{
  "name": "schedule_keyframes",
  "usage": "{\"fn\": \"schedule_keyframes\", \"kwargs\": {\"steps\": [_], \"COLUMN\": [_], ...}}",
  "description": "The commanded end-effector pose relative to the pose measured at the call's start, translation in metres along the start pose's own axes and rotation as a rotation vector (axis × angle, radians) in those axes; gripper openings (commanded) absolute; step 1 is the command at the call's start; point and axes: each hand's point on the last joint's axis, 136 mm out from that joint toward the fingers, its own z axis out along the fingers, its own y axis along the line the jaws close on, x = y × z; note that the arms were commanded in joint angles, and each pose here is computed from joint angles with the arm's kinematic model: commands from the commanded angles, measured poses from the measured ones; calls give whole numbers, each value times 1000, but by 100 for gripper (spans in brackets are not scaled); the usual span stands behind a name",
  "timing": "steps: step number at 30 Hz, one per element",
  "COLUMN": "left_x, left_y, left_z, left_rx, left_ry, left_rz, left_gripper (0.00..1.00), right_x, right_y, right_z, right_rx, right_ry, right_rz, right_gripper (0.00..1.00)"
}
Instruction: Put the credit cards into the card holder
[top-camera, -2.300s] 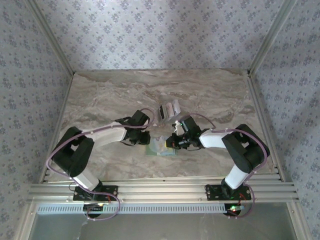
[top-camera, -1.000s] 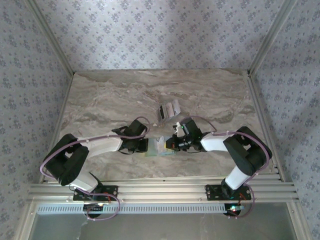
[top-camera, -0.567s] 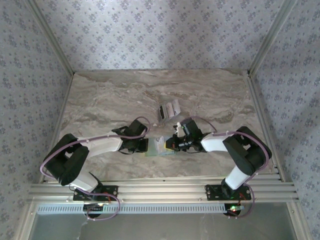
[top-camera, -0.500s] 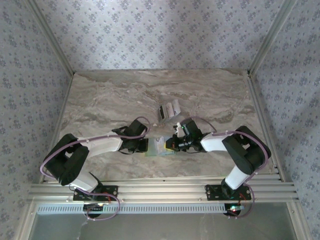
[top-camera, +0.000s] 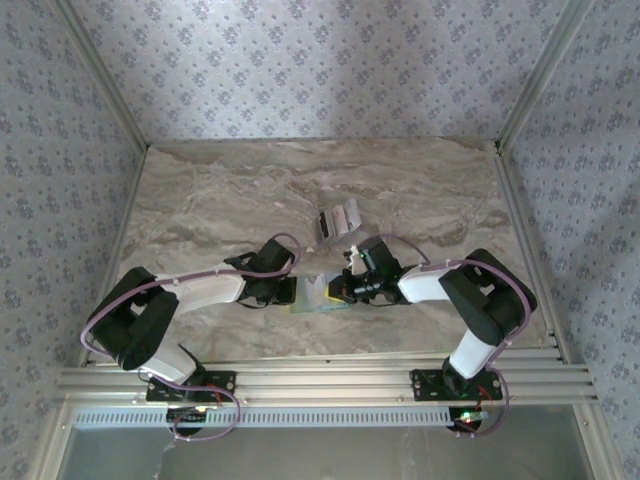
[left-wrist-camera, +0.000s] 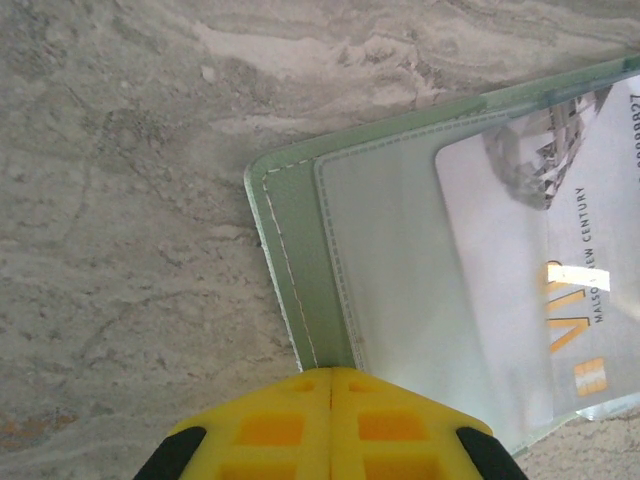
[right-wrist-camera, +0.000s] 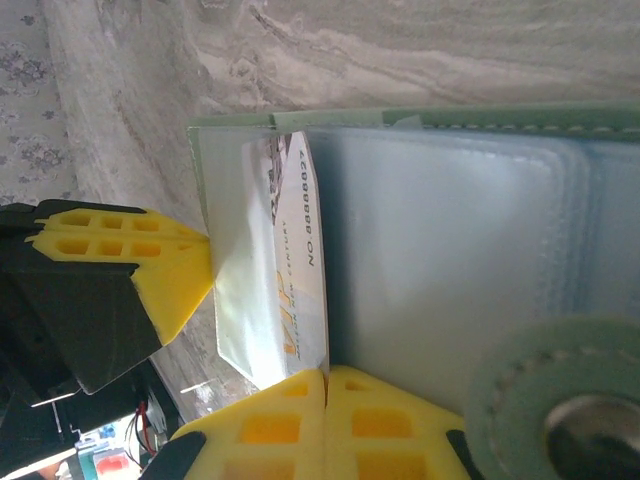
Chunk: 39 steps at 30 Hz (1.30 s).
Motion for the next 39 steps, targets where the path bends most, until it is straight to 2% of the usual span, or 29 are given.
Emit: {"fn": "schedule_keyframes", "kwargs": {"steps": [1, 17, 21, 25, 33, 35, 39], "left_x": [19, 19, 17, 18, 21, 22, 22], "left_y": [19, 17, 16, 17, 21, 20, 22], "left_z": [20, 22, 22, 22, 20, 20, 17], "left_rx": [-71, -61, -57, -62, -72, -66, -79], "left_ry": [61, 64, 60, 61, 64, 72, 79], "left_rz": [0, -2, -1, -2, 4, 8, 24], "left_gripper": [6, 6, 6, 6, 6, 6, 6], "right_x": [0, 2, 7, 11, 7, 2, -10], "right_y": [3, 21, 25, 19, 5, 3, 4], "right_z": [7, 30, 37, 34, -2, -14, -32], "right_rx": [13, 29, 56, 105, 290, 347, 442], "right_ry": [6, 10, 27, 41, 32, 21, 3], "right_rz": [8, -43, -79, -101, -185, -207, -298], "right_gripper": [0, 0, 3, 10, 38, 42, 44]}}
